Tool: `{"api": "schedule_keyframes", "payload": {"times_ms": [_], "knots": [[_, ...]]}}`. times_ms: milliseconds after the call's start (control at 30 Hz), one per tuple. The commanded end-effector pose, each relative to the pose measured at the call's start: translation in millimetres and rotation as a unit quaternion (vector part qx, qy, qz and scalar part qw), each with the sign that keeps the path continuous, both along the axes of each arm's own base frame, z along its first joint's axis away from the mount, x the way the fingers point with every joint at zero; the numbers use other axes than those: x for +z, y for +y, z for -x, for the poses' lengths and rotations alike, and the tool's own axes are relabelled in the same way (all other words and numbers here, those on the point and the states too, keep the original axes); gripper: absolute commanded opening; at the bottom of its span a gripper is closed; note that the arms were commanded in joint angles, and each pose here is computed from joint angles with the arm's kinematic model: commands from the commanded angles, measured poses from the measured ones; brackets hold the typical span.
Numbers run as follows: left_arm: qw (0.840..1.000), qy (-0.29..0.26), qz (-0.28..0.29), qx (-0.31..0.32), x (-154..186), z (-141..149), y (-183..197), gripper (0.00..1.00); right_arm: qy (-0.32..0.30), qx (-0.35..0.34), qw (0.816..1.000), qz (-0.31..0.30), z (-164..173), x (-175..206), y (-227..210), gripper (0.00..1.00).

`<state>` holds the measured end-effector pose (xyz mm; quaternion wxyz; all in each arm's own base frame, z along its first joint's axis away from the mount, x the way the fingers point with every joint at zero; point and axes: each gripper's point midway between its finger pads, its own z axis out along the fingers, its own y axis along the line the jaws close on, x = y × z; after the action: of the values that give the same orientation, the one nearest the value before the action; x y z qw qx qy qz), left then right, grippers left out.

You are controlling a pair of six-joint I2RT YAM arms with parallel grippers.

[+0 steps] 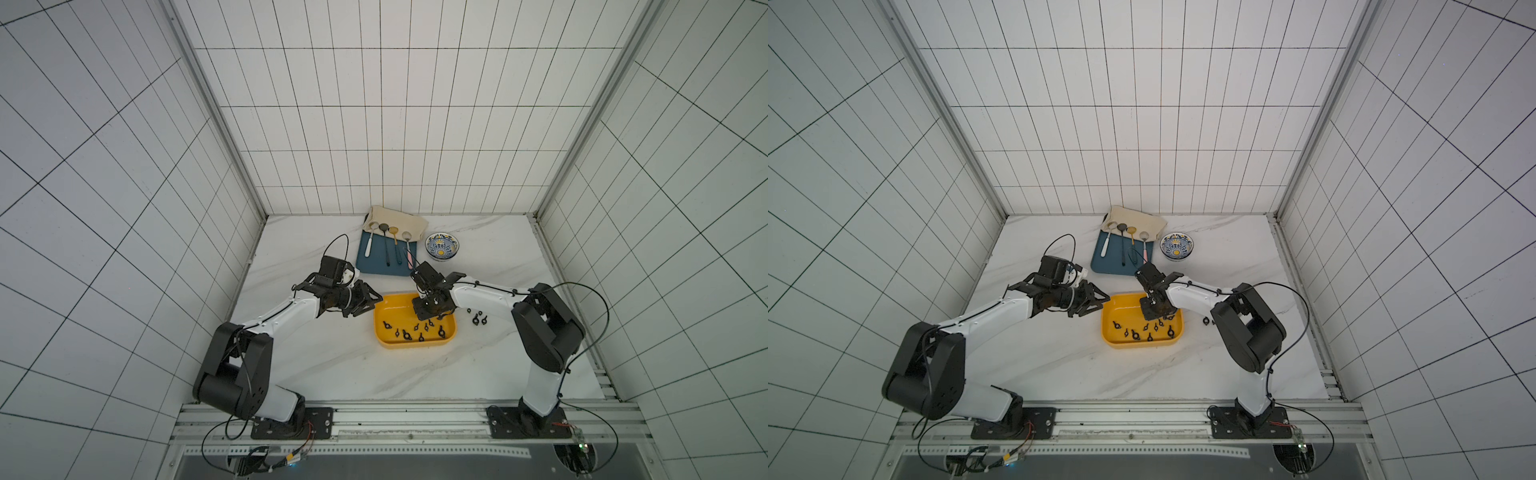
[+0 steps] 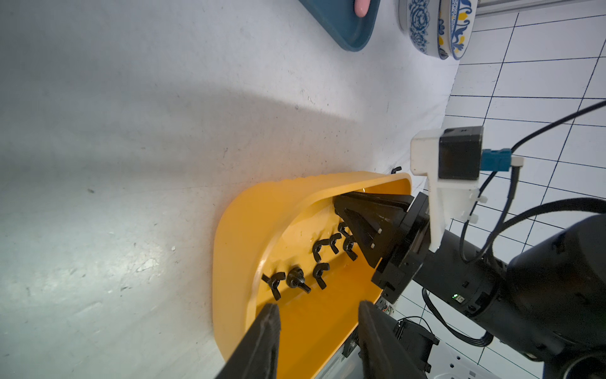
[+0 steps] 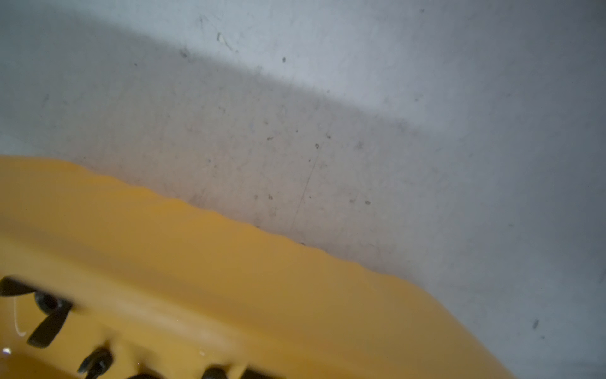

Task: Take out the wing nut from the storage box
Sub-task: Pick up the wing nut from the storage box.

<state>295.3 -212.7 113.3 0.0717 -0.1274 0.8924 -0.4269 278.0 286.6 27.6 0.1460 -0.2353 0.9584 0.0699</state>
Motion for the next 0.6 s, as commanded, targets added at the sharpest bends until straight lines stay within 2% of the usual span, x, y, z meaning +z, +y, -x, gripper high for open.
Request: {"api": "schedule_keyframes", "payload": {"times_ms": [0,300,567], "knots": [[1.000,-0.015,0.005,-0.009,4.6,2.0,-1.2,0.43,-0.016,-0.009,1.000,0.003,-8.6,8.0,2.3,0.08],[1.000,-0.017,0.006,-0.007,6.5,0.9,-2.1,0.43,-0.036,-0.016,0.999,-0.006,-12.0,23.6,0.9,0.01],[0.999,-0.036,0.011,-0.026,22.3,-1.8,-21.0,0.43,-0.092,-0.050,0.994,-0.024,-22.2,68.9,-8.7,0.00]]}}
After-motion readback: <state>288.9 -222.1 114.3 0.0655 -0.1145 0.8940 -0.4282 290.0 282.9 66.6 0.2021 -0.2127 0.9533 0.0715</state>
